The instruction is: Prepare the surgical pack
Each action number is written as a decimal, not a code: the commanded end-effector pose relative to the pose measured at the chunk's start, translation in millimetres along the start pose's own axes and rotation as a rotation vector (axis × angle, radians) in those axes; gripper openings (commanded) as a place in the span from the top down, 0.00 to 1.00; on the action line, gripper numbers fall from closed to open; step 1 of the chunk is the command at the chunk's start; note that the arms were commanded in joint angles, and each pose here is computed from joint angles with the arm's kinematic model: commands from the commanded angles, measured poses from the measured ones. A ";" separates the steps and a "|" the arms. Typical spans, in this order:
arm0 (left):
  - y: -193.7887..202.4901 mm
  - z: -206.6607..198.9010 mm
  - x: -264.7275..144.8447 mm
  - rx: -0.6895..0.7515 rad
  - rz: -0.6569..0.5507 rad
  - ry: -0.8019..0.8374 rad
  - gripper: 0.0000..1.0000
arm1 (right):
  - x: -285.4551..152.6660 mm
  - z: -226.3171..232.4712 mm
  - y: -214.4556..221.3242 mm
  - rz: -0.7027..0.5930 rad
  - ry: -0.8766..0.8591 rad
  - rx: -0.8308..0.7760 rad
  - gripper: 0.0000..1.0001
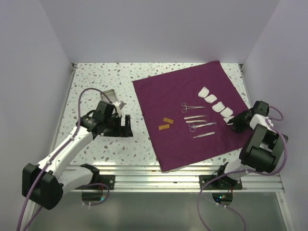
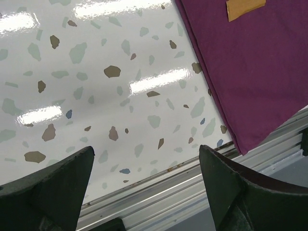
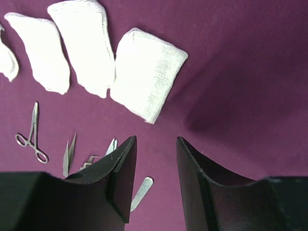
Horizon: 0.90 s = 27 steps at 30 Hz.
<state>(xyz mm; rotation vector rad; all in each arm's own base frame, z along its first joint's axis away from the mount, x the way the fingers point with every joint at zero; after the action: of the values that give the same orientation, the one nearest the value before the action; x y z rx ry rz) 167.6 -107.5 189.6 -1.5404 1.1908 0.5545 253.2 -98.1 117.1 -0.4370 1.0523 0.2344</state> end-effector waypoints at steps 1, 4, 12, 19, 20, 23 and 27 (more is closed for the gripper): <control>-13.1 -4.0 -6.2 0.052 -0.031 -0.015 0.06 | 11.1 2.6 -4.6 -0.018 -0.045 0.049 0.60; -14.9 -4.3 -5.0 0.053 -0.028 -0.016 0.06 | 15.9 1.4 -2.9 -0.013 -0.048 0.073 0.61; -14.1 -2.6 -5.1 0.054 -0.025 -0.033 0.06 | 24.0 0.4 -3.8 -0.034 -0.057 0.130 0.62; -11.1 -1.2 -3.1 0.052 -0.021 -0.034 0.06 | 25.4 1.6 -10.6 -0.050 -0.063 0.153 0.62; -10.5 -0.9 -2.6 0.051 -0.019 -0.034 0.05 | 25.7 1.2 -11.8 -0.055 -0.063 0.159 0.62; -9.9 -0.6 -2.4 0.052 -0.017 -0.035 0.05 | 27.3 0.4 -13.6 -0.062 -0.063 0.171 0.62; -9.8 -0.5 -1.8 0.050 -0.014 -0.036 0.05 | 32.0 -2.7 -11.1 -0.045 -0.053 0.182 0.63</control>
<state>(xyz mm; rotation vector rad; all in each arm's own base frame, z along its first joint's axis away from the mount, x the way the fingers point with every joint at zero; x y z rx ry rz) 173.9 -107.4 191.2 -1.5058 1.1681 0.5617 267.4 -105.5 96.3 -0.2926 1.0000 0.1300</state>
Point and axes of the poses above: each gripper's point midway between its finger pads, its own x axis out along the fingers, its own z axis along the line the jaws close on, y = z × x, the point moved 9 cm from there along -x, back along the fingers, and after that the axes turned 4 degrees about x, right-handed, at the moved point
